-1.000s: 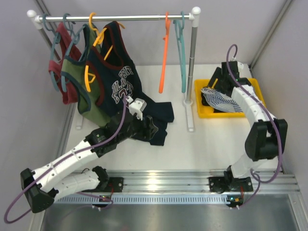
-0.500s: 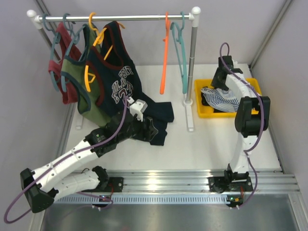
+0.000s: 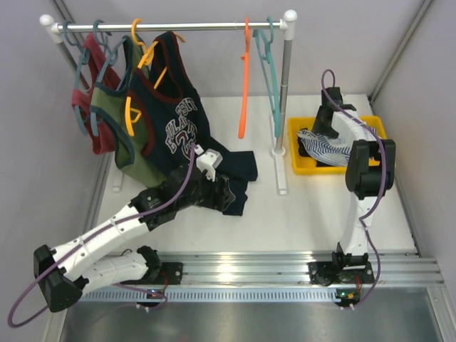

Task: Place the tank top on the hanger

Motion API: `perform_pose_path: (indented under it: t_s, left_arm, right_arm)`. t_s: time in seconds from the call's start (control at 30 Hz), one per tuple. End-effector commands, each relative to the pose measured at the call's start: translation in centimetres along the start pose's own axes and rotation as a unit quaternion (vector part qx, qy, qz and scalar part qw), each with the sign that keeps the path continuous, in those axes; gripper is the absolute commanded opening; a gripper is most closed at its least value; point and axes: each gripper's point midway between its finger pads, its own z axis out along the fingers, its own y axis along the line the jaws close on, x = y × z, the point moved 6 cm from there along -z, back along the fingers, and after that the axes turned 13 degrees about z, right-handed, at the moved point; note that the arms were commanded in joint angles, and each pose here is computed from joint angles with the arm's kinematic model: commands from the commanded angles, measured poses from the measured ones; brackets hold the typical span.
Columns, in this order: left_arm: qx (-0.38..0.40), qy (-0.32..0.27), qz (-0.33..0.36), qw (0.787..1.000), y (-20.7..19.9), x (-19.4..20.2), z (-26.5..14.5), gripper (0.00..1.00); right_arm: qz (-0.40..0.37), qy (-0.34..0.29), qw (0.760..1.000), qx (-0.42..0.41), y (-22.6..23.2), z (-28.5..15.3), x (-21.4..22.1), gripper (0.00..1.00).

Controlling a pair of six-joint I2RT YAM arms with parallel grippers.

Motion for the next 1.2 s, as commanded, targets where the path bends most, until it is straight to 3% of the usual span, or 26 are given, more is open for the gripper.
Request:
perform_pose_path:
  t_s: [0.0,0.5,0.63,0.8,0.9,1.17]
  left_arm:
    - [0.015,-0.021,0.010,1.000,-0.5,-1.6,-0.2,0.74]
    - [0.016,-0.009,0.023,1.000,-0.5,-1.5,0.9,0.74]
    - [0.016,-0.006,0.027,0.999,-0.5,-1.5,1.1,0.74]
    - [0.016,-0.005,0.029,0.999,-0.5,-1.5,1.3,0.73]
    - [0.015,-0.004,0.028,0.999,-0.5,-1.5,1.4,0.73]
    - [0.016,-0.012,0.027,0.999,-0.5,-1.9,1.5,0.73]
  right_arm:
    - [-0.005,-0.015,1.000,0.005,-0.4,0.8,-0.6,0.50]
    - [-0.023,-0.026,0.999,0.027,-0.8,2.0,-0.5,0.51]
    - [-0.021,-0.026,0.999,0.021,-0.8,2.1,-0.4,0.42]
    - [-0.013,-0.034,0.999,0.009,-0.5,1.2,-1.0,0.13]
    - [-0.005,-0.047,0.999,0.000,-0.3,-0.4,-2.0,0.02]
    - [0.023,-0.124,0.991,-0.039,-0.1,-9.1,-7.1,0.00]
